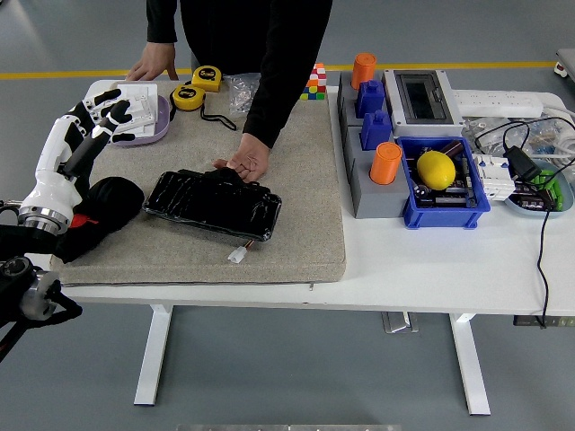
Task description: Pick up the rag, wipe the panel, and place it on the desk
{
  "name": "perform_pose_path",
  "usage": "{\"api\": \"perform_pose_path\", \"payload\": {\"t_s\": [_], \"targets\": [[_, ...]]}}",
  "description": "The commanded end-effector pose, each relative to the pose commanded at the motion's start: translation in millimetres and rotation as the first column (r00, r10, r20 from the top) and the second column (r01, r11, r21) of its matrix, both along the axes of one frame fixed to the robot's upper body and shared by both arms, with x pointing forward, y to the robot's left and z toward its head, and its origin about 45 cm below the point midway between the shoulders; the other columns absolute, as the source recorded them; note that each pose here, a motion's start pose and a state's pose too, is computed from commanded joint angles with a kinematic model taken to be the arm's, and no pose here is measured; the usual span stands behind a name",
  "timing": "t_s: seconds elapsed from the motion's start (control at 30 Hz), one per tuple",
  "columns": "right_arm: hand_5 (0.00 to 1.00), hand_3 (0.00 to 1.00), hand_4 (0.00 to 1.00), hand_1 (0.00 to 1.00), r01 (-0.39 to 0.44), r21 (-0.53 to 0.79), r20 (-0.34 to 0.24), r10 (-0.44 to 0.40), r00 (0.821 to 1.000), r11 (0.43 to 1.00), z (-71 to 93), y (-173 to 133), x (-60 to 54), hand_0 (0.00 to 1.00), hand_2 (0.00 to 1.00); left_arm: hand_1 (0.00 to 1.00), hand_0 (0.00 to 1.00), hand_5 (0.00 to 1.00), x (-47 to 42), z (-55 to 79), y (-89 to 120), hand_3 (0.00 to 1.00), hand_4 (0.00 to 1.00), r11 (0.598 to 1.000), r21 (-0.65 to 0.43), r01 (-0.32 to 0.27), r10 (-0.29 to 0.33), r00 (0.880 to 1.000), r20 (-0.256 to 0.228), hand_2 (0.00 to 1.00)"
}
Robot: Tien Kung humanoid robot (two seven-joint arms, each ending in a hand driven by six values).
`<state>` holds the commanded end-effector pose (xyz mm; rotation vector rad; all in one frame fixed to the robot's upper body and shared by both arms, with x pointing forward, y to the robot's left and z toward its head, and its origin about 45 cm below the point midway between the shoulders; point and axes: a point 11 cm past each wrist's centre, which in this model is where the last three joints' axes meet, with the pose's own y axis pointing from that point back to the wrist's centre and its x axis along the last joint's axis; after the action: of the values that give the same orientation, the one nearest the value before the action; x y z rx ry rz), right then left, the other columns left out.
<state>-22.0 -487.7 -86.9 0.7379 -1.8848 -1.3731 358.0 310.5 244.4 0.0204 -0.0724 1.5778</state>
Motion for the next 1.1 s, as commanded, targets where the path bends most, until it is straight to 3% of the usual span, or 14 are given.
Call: {"api": "perform_pose_path", "payload": {"t_s": [0.37, 1.1], "targets": [[0.538, 0.608, 0.998, 0.669, 0.000, 0.002, 0.003, 0.000, 1.000, 1.000, -0.8, 1.7, 1.3, 0.737, 0.696, 0.713, 0.521, 0.528, 0.9, 6.2, -0.2, 0.747, 0.910, 0.999, -0.031, 0.018, -0.018, 1.000, 0.007, 0.729], [0.539, 0.609, 0.998, 0.670, 0.004, 0.002, 0.005, -0.004, 1.000, 1.000, -0.9, 1.9, 1.2, 0.737, 0.696, 0.713, 0.537, 0.526, 1.4, 1.7, 0.0, 0.723, 0.910, 0.999, -0.048, 0.018, -0.018, 1.000, -0.001, 0.726]]}}
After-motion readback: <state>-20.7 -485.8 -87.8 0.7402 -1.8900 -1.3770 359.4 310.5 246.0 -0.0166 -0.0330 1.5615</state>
